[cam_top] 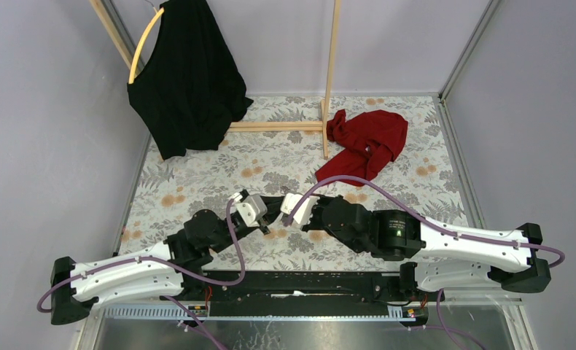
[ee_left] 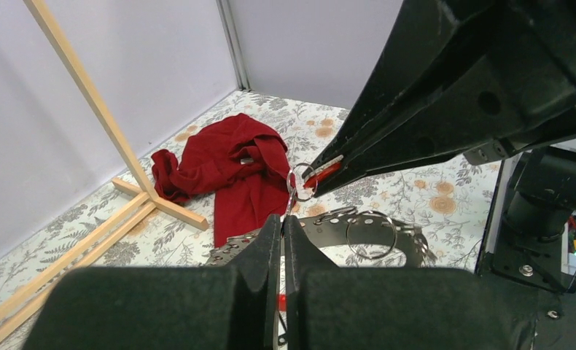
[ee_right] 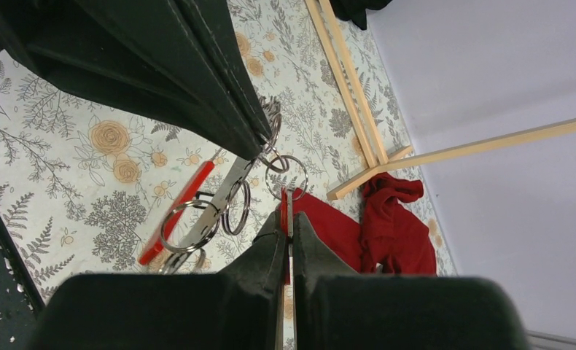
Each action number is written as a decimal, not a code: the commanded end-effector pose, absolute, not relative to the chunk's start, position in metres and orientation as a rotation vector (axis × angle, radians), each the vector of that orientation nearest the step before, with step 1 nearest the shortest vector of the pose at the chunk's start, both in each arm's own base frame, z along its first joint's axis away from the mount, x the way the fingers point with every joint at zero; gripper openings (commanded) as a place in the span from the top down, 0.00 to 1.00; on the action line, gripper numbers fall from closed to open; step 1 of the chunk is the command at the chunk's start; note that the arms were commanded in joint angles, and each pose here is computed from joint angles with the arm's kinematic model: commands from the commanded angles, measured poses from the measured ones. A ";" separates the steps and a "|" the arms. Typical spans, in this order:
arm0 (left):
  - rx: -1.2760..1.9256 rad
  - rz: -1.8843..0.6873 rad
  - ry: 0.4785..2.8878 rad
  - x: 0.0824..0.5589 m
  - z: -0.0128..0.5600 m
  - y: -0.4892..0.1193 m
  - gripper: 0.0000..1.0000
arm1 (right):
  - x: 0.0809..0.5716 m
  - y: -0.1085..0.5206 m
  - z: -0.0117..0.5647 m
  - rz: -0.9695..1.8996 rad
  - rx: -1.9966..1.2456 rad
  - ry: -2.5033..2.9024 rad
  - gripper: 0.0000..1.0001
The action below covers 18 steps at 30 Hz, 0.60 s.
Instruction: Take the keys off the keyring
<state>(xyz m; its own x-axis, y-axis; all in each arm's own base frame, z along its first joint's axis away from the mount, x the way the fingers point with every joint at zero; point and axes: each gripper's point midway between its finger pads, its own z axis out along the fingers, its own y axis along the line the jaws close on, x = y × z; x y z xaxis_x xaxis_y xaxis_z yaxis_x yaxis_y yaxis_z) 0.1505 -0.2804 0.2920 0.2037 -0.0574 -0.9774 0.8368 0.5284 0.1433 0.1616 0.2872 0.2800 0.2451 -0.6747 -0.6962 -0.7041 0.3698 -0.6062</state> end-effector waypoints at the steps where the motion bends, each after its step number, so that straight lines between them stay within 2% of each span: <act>1: 0.713 -0.755 1.161 0.153 0.313 -0.273 1.00 | 0.163 0.277 0.283 0.024 -1.262 1.475 1.00; 18: 0.661 -0.764 1.111 0.152 0.323 -0.266 1.00 | 0.162 0.274 0.270 0.015 -1.261 1.510 1.00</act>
